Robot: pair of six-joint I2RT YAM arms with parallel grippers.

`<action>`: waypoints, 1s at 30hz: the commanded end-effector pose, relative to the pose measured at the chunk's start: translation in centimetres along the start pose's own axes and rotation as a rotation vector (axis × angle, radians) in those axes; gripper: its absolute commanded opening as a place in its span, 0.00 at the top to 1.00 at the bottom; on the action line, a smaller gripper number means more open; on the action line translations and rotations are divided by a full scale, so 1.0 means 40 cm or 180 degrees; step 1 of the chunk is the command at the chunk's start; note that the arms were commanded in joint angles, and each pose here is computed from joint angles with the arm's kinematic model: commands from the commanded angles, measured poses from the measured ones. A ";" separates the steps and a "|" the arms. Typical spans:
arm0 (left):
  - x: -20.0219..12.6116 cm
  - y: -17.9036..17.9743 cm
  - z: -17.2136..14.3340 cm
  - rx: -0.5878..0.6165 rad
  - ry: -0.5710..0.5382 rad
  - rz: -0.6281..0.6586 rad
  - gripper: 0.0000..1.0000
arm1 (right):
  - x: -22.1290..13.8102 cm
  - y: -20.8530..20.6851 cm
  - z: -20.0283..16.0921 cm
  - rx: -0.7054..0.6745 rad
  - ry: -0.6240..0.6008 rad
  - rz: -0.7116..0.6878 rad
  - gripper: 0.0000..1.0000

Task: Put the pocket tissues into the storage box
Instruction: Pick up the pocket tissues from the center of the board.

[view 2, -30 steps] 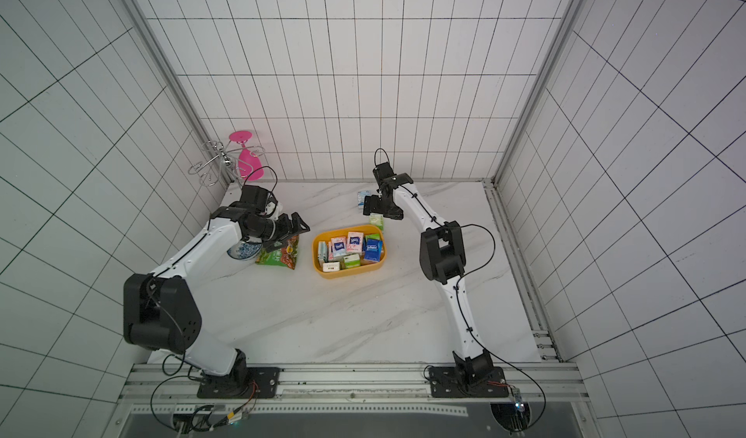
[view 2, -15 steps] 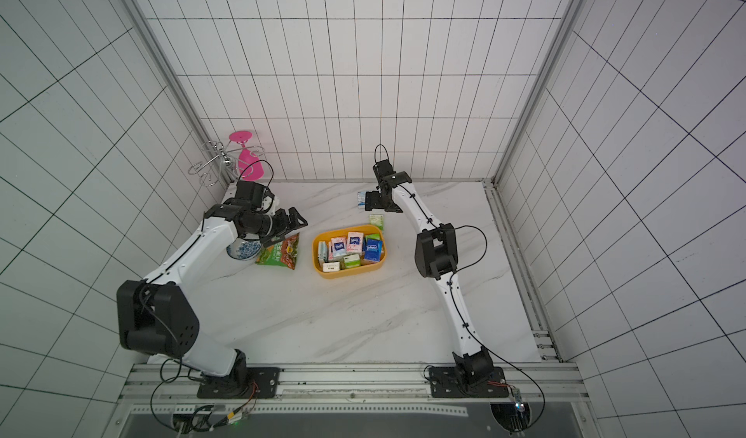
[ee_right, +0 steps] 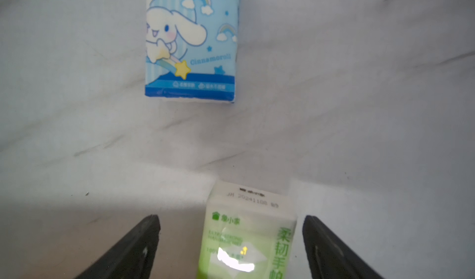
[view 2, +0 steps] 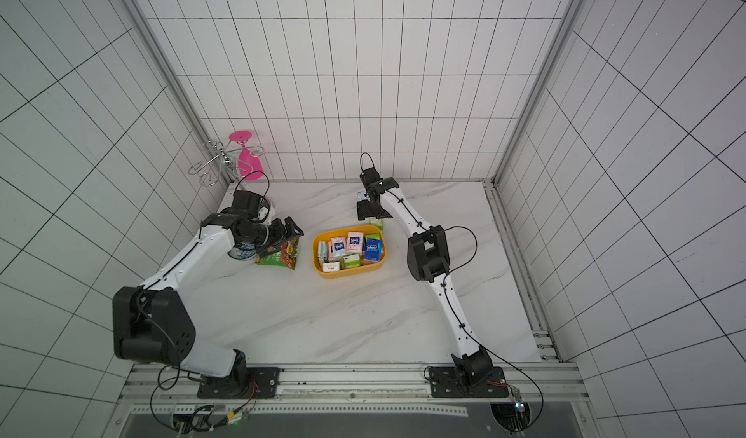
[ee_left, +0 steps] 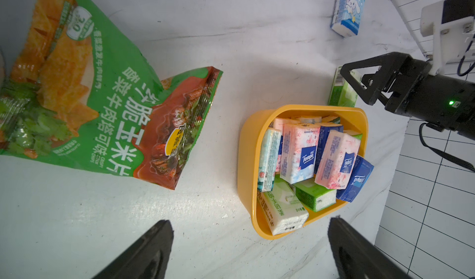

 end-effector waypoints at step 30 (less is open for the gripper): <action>-0.044 0.034 -0.030 -0.0028 -0.0100 -0.0026 0.03 | -0.087 -0.097 0.030 0.0098 -0.0133 -0.0225 0.60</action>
Point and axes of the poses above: each gripper's point midway between its finger pads, its own x axis out along the fingers, its own y axis along the line the jaws close on, z = x × y, the point moved 8 cm from there along -x, back along the fingers, and after that the axes turned 7 degrees about -x, right-handed, at the moved point
